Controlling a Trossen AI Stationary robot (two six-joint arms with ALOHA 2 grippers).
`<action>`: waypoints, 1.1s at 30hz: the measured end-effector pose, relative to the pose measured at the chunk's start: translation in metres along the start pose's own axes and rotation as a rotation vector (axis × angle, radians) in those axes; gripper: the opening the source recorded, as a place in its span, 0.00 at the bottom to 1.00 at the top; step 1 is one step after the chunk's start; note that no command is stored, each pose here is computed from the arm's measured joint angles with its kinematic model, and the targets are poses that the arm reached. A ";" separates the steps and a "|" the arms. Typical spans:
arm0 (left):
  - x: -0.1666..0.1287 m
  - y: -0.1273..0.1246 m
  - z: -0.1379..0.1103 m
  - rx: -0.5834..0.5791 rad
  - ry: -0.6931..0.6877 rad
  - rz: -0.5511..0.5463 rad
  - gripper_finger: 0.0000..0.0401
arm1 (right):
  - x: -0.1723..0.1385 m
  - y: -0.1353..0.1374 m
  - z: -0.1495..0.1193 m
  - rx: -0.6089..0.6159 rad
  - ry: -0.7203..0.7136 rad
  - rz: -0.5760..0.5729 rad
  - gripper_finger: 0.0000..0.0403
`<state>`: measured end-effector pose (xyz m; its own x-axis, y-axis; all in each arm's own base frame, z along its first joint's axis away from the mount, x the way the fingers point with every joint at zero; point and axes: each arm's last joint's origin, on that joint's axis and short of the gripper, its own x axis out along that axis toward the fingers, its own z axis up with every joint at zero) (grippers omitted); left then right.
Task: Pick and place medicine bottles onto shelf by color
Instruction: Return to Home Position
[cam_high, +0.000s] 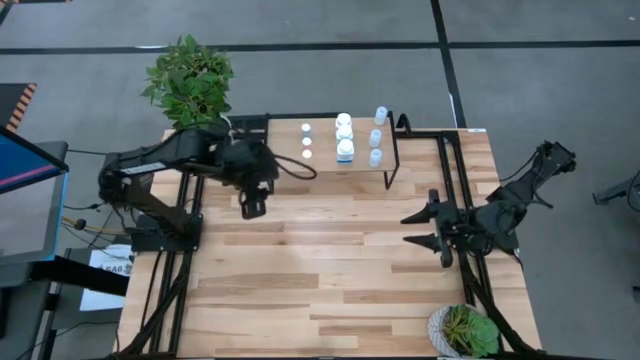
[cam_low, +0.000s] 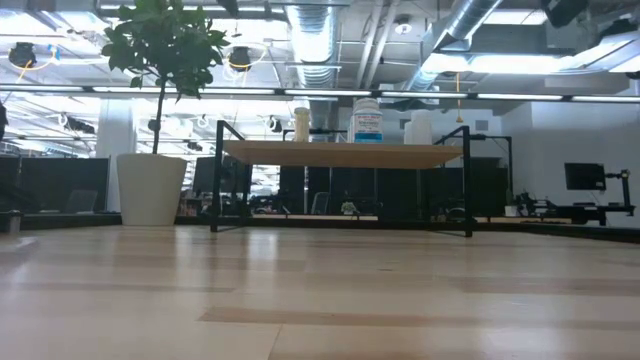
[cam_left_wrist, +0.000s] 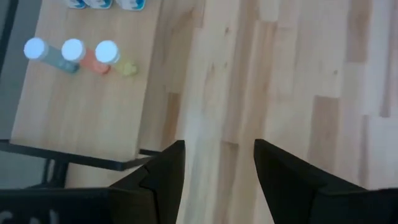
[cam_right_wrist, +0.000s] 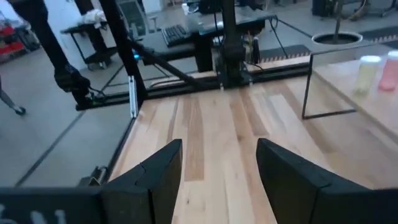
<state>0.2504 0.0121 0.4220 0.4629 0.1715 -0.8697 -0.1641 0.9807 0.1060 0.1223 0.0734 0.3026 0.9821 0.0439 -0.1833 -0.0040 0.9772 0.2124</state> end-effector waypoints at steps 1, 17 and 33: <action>-0.004 -0.002 -0.002 -0.011 -0.012 -0.005 0.44 | -0.001 -0.001 0.000 -0.017 0.002 0.000 0.56; -0.020 -0.012 -0.051 -0.185 -0.133 0.054 0.44 | 0.000 -0.006 -0.002 -0.077 0.028 -0.039 0.56; 0.056 -0.016 -0.147 -0.319 -0.405 -0.112 0.44 | 0.002 -0.026 0.000 -0.040 0.036 -0.156 0.56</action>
<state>0.1511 -0.0076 0.3005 0.7819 0.1511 -0.6048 -0.3220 0.9286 -0.1843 0.1239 0.0477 0.2970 0.9639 -0.1022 -0.2457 0.1397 0.9802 0.1406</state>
